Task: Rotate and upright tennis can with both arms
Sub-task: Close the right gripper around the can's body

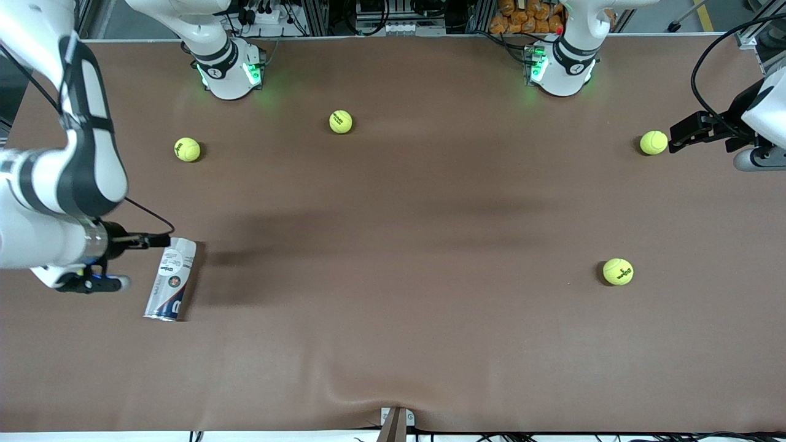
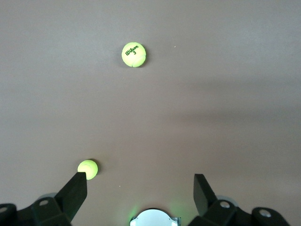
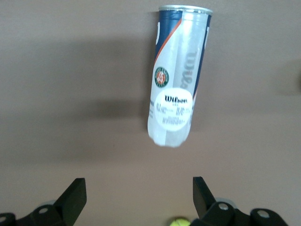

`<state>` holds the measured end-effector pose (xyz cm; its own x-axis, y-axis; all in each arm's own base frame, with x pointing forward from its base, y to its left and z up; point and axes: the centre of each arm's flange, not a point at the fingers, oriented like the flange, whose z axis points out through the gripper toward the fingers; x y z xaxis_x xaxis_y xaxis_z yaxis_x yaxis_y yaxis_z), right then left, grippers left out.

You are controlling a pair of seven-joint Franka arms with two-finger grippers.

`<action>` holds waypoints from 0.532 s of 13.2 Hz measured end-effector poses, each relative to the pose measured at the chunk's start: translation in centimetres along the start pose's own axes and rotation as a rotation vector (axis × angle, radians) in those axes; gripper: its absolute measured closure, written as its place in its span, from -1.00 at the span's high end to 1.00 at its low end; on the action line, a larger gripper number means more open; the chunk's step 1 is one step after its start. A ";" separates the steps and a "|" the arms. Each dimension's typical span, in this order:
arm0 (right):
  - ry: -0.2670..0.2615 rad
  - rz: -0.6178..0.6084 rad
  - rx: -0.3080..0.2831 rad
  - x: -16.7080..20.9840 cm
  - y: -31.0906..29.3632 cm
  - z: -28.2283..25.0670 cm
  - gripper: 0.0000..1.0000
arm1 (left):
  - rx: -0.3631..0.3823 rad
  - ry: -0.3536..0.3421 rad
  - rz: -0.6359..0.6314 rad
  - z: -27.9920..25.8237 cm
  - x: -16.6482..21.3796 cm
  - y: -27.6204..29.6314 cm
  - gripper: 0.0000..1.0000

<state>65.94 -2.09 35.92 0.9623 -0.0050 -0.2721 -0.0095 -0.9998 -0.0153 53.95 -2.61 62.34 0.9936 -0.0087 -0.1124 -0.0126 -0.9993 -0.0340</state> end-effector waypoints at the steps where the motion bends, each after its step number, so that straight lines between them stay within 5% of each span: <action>1: 0.005 0.001 -0.001 0.9 0.0 1.4 1.00 | 0.000 -0.001 0.000 0.0 0.0 0.0 1.00; 7: 0.028 -0.009 -0.005 2.9 0.2 4.8 1.00 | 0.000 -0.003 0.000 0.2 0.1 0.0 1.00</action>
<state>67.45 -2.25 30.52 0.9695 0.0037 -0.2452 0.0005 -0.9999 -0.0129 53.99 -2.58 62.16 0.9933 -0.0082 -0.1156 -0.0122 -0.9993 -0.0341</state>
